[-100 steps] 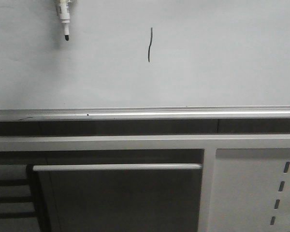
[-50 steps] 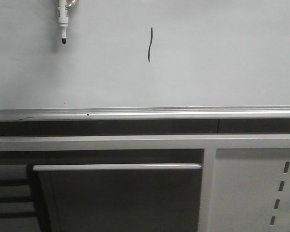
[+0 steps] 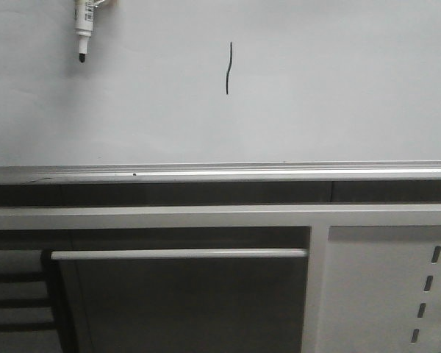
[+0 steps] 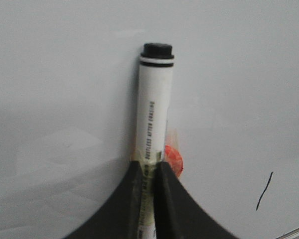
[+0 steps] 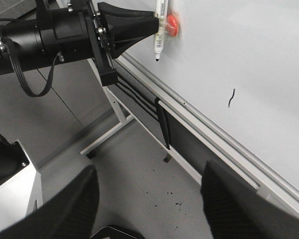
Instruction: Write number 1 on whiteboard
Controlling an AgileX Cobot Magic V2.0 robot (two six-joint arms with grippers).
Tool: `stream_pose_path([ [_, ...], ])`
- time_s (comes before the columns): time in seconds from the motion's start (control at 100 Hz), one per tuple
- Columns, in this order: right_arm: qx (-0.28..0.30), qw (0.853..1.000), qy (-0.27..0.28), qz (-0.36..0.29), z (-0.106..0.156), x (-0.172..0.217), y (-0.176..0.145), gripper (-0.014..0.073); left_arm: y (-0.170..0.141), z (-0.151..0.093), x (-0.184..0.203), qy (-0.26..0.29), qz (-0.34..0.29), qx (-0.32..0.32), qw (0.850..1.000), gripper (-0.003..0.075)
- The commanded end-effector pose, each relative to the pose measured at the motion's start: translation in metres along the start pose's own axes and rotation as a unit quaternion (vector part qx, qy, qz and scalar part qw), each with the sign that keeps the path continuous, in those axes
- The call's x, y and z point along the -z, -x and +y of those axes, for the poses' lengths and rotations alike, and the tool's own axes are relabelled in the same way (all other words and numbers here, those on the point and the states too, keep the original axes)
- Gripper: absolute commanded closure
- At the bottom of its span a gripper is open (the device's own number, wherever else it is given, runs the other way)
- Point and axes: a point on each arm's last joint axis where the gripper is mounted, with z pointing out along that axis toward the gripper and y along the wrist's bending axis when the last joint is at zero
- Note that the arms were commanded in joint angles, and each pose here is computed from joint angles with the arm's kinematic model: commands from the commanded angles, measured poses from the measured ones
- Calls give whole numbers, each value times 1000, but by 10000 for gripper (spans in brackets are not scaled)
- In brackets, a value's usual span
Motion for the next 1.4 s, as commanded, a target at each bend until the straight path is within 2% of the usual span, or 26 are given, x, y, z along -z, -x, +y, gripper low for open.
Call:
stream_pose_path([
  [0.0,1,999,-10,-46,2,9,11,190,23,9,3,38,-62,8,997,738],
  [0.1,1,999,-10,-46,2,9,11,190,23,9,2,35,-59,8,998,710],
  [0.28,1,999,-10,-46,2,9,11,190,22,9,2,35,-58,8,998,494],
  [0.39,1,999,-10,-46,2,9,11,190,23,9,3,35,-59,9,998,407],
  [0.7,1,999,-10,-46,2,9,11,190,22,6,6,13,-44,8,999,309],
  [0.95,5,999,-16,-44,2,11,10,190,33,1,29,-48,-35,11,998,307],
  [1.1,2,997,-48,-53,3,21,8,209,51,5,57,-70,-69,18,995,312],
  [1.15,-7,996,-71,-60,2,27,7,254,58,7,69,-78,-86,8,993,312],
  [1.24,-11,990,-112,-85,4,41,4,389,67,10,88,-87,-111,-1,990,343],
  [1.33,-7,982,-134,-134,11,54,-5,553,73,12,108,-105,-129,-13,986,466],
  [1.39,-5,976,-145,-160,15,58,-17,656,74,12,120,-126,-131,-21,983,603],
])
